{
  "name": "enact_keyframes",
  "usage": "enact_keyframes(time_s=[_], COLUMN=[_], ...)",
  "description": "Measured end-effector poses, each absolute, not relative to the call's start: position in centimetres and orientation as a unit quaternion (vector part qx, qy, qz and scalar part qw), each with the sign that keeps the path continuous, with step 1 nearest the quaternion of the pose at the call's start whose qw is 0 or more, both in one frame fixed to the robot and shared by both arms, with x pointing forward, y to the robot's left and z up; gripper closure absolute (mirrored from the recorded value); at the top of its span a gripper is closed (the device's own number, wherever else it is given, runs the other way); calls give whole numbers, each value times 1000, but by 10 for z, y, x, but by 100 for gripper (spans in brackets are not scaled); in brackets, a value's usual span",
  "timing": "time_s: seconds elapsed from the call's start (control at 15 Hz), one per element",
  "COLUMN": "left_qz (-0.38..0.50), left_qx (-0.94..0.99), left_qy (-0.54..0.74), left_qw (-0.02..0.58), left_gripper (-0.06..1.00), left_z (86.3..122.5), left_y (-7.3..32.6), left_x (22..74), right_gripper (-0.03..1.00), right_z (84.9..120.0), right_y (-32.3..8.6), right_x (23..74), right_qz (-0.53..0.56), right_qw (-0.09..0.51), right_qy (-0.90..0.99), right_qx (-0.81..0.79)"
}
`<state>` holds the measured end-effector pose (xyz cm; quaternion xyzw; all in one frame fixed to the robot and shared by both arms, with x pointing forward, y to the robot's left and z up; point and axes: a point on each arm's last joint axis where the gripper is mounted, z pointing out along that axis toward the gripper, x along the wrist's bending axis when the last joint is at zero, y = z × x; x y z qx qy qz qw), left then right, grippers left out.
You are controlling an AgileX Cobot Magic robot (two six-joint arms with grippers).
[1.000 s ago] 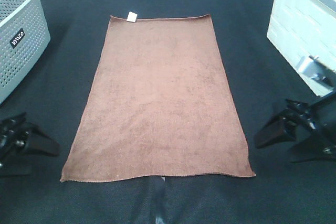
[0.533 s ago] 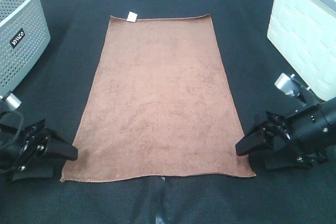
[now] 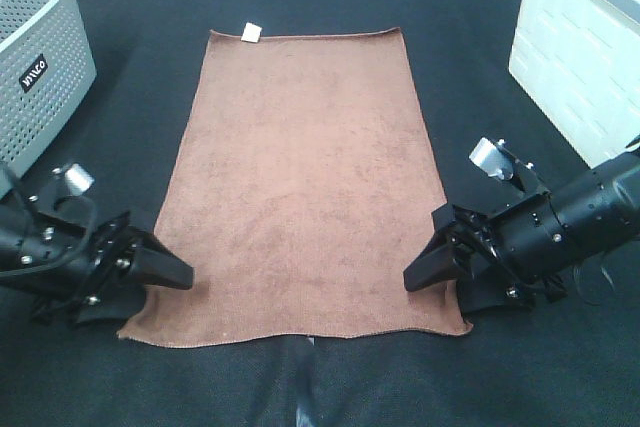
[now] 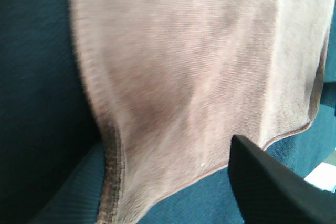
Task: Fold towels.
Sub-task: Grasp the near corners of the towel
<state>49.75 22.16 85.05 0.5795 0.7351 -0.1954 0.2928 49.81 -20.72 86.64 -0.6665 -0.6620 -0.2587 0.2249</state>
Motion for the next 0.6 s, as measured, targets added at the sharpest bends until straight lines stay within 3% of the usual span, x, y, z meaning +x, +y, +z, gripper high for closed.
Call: enact_keyframes(time_s=[0.13, 0.2, 0.27, 0.33, 0.4, 0.6], left_qz=[-187, -178, -174, -171, -170, -165], left_qx=[588, 590, 591, 592, 595, 610], left_qy=[732, 736, 738, 739, 738, 726], left_qw=[288, 279, 275, 272, 270, 272], left_gripper=[44, 55, 76, 89, 93, 94], left_z=[848, 845, 843, 843, 842, 847], left_y=[217, 219, 219, 220, 220, 221], left_x=[500, 500, 500, 500, 500, 499], right_gripper=[47, 63, 76, 88, 96, 97], right_z=[864, 861, 860, 859, 859, 864], right_y=[-209, -211, -211, -212, -213, -213], right_x=[499, 500, 500, 501, 501, 501], right_qz=[-253, -245, -241, -237, -236, -238], right_qw=[214, 205, 202, 197, 196, 189], right_qy=[-659, -656, -653, -655, -655, -647], right_qx=[-675, -683, -689, -690, -690, -699])
